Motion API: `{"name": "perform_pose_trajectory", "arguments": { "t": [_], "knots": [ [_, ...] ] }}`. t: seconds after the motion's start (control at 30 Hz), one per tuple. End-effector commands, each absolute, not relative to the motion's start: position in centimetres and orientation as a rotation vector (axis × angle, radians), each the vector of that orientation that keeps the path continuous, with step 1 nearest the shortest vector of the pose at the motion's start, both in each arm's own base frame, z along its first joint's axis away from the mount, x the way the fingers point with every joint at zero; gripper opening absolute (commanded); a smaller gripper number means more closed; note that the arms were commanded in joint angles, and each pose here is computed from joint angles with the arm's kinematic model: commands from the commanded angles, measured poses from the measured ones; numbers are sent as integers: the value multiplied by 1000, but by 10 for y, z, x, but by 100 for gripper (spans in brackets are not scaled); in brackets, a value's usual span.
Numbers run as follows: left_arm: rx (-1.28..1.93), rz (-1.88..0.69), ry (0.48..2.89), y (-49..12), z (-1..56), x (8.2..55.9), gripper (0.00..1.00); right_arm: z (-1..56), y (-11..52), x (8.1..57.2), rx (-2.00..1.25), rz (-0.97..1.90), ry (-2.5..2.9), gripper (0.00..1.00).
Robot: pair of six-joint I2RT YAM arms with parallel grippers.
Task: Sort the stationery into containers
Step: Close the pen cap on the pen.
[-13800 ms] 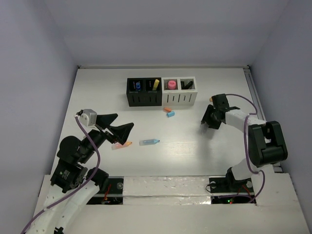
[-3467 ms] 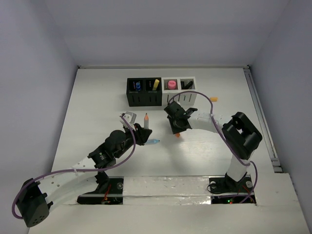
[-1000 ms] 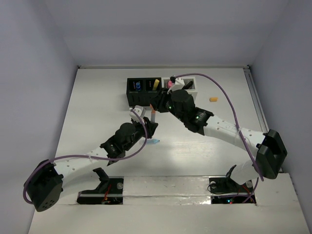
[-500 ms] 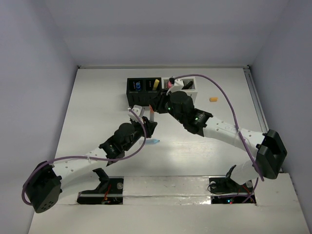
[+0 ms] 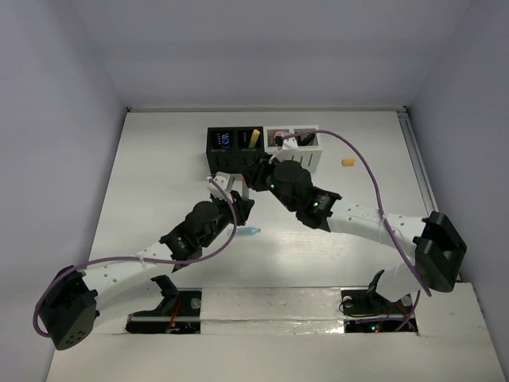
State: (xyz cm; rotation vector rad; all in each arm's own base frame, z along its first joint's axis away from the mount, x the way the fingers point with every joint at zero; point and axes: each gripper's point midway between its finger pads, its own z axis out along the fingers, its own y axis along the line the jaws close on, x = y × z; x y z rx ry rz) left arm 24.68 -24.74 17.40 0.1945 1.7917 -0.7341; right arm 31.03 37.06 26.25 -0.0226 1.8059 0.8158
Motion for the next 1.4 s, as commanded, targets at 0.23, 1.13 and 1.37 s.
{"name": "perform_pose_trajectory", "arguments": {
  "t": [0.23,1.13,1.37],
  "knots": [
    [145,-848,1629,-253,242,247,0,268,375,285,-7,911,1680,9],
    [158,-944,1529,-240,288,223,0,263,403,239,-335,1026,1744,2],
    [127,-904,1514,-234,302,229,0,240,406,234,-339,1033,1819,0]
  ]
}}
